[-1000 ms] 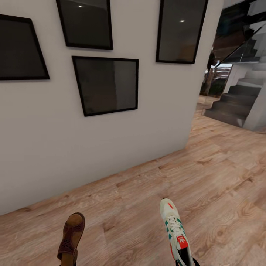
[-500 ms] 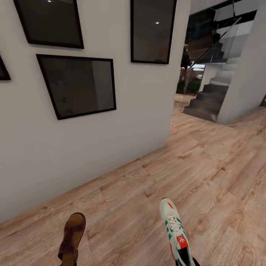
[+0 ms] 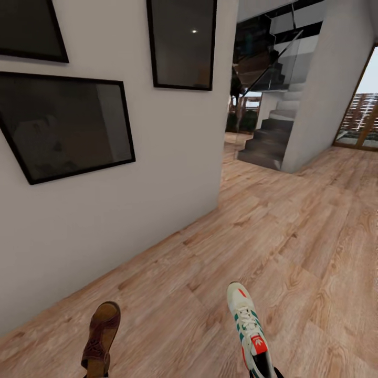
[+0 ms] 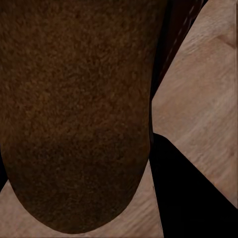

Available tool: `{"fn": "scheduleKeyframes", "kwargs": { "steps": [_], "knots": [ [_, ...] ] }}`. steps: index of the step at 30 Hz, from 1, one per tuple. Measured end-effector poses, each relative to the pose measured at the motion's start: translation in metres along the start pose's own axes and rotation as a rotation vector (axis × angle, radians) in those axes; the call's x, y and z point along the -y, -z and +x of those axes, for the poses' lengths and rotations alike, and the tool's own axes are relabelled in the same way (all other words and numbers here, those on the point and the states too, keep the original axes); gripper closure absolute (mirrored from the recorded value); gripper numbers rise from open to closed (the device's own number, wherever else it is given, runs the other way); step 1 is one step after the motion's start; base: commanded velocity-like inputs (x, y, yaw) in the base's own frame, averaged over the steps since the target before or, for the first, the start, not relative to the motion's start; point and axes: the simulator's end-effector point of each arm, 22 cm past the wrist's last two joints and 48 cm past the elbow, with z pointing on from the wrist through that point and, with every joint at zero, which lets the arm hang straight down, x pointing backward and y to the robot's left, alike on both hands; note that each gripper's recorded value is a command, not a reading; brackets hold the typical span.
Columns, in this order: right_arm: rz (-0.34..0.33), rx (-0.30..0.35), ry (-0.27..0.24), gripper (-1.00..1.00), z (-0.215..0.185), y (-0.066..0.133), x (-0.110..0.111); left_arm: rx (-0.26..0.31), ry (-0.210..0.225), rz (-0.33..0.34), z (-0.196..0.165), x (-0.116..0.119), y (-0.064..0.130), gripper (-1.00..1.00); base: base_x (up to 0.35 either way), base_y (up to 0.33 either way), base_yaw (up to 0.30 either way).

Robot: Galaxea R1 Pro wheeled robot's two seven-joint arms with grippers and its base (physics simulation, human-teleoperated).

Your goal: Pick up the two gym shoes and the two sandals from the corridor floor and place them onto the hallstand (shoe rack) in the corridor, making sure they are on the rack and not on the floor. Arrange them so the two gym shoes are next to each other and the two sandals are next to each other.

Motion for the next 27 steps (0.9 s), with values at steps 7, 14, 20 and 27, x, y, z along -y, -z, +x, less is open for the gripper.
{"fn": "scheduleKeyframes", "kwargs": {
  "steps": [7,14,20,27],
  "knots": [
    [-0.002,-0.003,-0.002,1.0,0.001,0.0,-0.001,-0.008,0.008,-0.007,0.003,-0.002,0.001,1.0,0.334,0.0,-0.028],
    [0.0,-0.011,-0.005,1.0,0.005,0.002,-0.002,-0.009,0.008,-0.006,0.004,-0.002,0.001,1.0,0.334,0.0,-0.002],
    [-0.012,-0.019,-0.003,1.0,0.008,0.002,-0.005,-0.01,0.009,-0.006,0.005,-0.001,0.001,1.0,0.334,-0.003,0.0],
    [-0.016,-0.044,-0.006,1.0,0.019,0.006,-0.007,-0.01,0.009,-0.003,0.005,0.0,0.001,1.0,0.306,-0.114,-0.058]
  ]
}}
